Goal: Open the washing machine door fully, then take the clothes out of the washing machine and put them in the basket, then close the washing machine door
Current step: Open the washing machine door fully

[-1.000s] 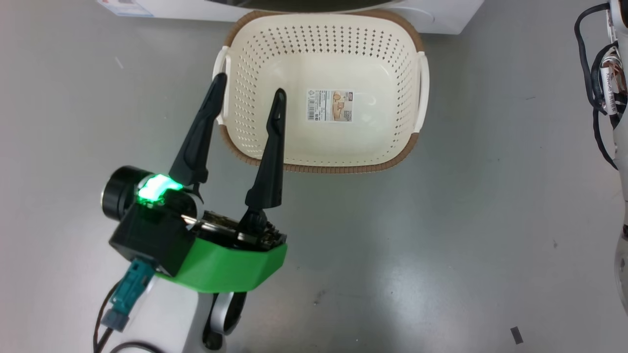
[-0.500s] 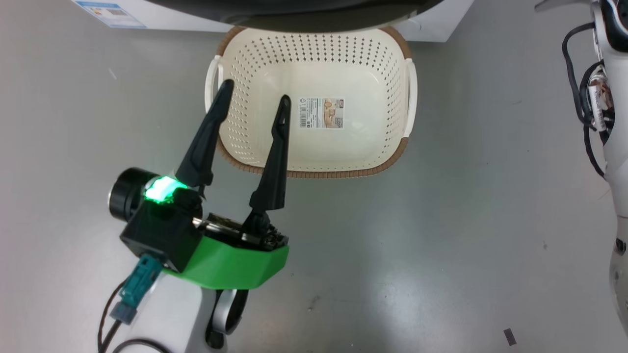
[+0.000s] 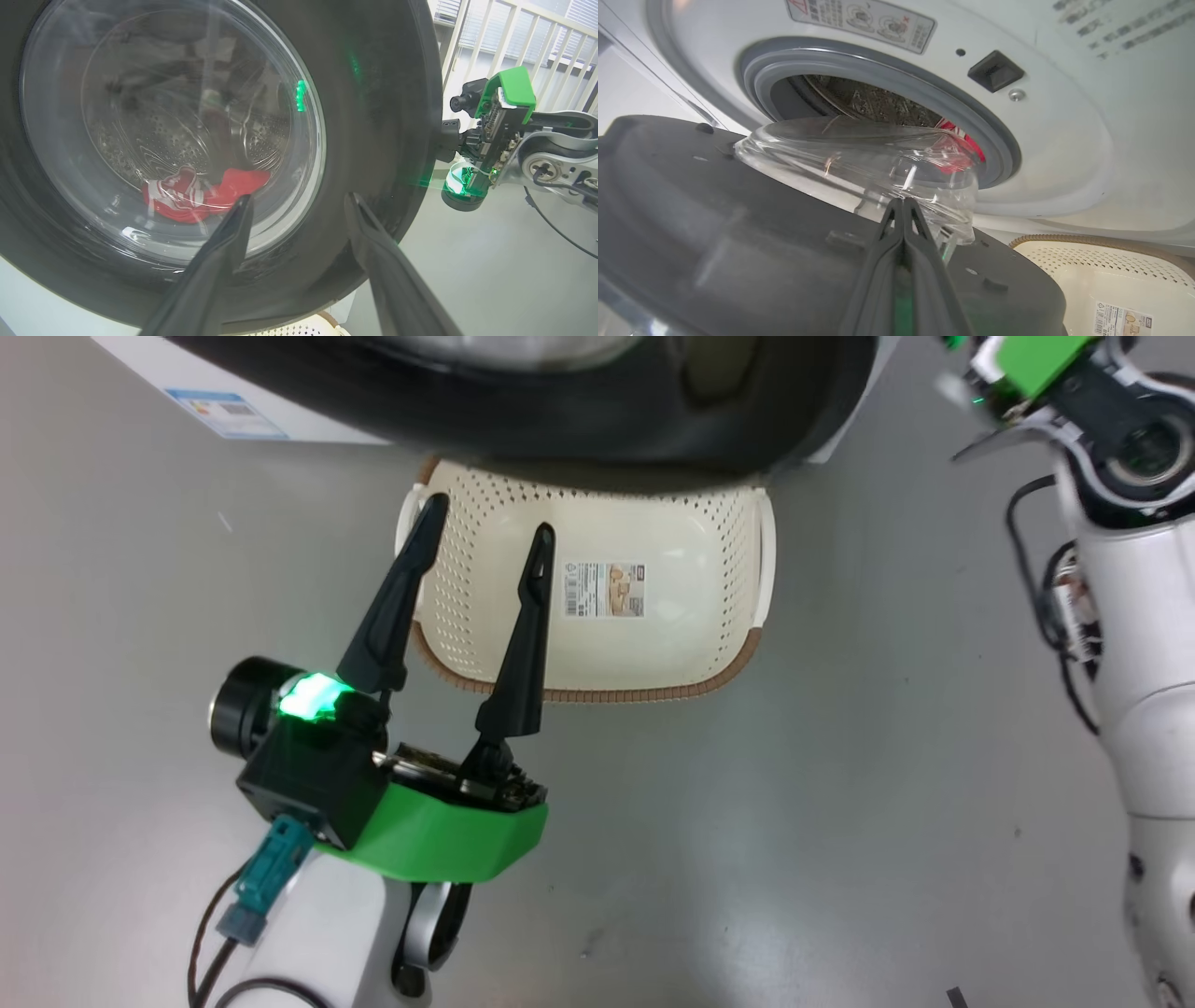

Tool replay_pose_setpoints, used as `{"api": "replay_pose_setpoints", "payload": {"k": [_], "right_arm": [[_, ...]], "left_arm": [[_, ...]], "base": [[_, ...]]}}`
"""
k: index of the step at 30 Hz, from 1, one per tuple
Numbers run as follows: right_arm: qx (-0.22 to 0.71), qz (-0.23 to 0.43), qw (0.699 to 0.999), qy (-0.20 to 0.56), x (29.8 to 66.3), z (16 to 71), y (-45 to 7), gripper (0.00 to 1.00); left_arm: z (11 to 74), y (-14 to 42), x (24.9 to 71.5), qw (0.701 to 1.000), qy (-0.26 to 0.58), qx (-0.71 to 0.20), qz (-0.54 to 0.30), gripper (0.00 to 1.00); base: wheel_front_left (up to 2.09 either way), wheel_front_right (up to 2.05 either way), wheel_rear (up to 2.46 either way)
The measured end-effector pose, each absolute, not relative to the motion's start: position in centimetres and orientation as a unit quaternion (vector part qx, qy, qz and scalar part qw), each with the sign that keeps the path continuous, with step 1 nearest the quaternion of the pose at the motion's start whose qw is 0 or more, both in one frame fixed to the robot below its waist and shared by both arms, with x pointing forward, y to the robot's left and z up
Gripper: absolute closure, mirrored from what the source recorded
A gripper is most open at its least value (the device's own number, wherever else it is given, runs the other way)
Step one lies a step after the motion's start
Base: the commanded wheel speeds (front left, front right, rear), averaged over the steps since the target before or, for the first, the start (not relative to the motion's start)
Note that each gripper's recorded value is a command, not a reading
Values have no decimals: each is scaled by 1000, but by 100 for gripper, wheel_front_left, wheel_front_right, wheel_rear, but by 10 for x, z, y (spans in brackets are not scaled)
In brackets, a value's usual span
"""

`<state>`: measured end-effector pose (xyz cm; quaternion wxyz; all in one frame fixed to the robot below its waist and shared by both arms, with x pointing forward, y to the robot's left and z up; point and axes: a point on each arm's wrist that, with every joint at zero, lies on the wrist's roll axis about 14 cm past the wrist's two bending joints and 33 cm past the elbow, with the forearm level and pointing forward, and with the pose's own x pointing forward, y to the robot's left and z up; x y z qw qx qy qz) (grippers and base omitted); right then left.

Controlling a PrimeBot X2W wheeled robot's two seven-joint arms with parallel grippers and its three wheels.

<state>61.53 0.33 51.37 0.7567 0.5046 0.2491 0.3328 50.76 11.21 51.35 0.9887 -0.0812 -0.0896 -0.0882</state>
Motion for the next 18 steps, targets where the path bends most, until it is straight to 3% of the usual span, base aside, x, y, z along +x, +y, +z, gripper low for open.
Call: {"api": "replay_pose_setpoints", "payload": {"k": [6,18], "right_arm": [[496,375,741,253,593,535,29,100],[489,378,742,260,571,537,26,100]], "left_arm": [[526,112,504,988,-102,-80,-88,0],[540,113,497,987,-116,-73,-88,0]], "base": [[0,0,0],[0,0,0]]}}
